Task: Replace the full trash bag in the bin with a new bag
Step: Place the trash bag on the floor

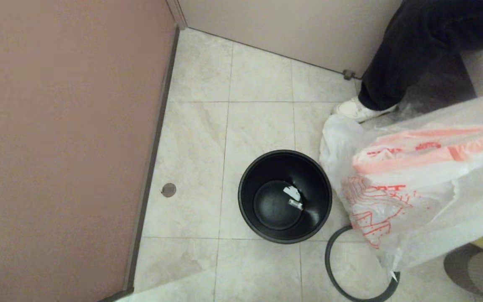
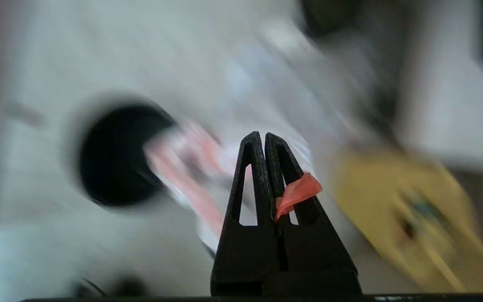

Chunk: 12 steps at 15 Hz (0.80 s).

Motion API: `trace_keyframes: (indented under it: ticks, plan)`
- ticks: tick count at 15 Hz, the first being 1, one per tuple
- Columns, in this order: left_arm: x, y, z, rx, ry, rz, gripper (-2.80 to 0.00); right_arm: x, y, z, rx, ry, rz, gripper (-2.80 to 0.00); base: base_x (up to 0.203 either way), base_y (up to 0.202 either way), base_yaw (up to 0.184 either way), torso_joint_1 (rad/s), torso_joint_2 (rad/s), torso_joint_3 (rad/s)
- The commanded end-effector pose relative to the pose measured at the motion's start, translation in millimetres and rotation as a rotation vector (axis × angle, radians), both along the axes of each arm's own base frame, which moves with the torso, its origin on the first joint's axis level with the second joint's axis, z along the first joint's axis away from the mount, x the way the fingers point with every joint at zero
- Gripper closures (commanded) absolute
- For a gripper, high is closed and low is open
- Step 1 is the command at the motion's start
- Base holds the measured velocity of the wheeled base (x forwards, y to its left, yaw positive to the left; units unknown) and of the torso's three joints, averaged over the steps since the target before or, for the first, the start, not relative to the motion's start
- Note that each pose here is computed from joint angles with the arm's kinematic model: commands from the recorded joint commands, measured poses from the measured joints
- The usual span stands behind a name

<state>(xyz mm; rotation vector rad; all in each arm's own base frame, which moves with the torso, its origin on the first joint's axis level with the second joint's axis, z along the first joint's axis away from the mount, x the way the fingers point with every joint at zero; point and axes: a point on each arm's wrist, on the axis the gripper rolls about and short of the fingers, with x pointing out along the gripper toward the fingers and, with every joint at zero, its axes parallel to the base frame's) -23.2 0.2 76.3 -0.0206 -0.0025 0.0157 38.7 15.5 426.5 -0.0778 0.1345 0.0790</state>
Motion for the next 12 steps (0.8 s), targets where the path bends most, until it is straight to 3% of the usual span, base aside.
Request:
trace_keyframes:
  ticks: [1,4,7,12]
  plan:
    - [0.1,0.0,0.1,-0.001,0.001,0.001,0.0,-10.1,-12.6,-25.4,-0.035,0.081,-0.135,0.0,0.0,0.0,0.0,0.0,0.0,0.0]
    - [0.1,0.0,0.1,-0.001,0.001,0.001,0.0,7.3,-5.5,-57.0,-0.098,0.226,-0.226,0.0,0.0,0.0,0.0,0.0,0.0,0.0]
    - [0.1,0.0,0.1,-0.001,0.001,0.001,0.0,59.9,5.3,-94.8,-0.162,0.441,-0.393,0.0,0.0,0.0,0.0,0.0,0.0,0.0]
    - [0.1,0.0,0.1,-0.001,0.001,0.001,0.0,77.3,-25.1,-134.2,-0.151,0.673,-0.551,0.0,0.0,0.0,0.0,0.0,0.0,0.0]
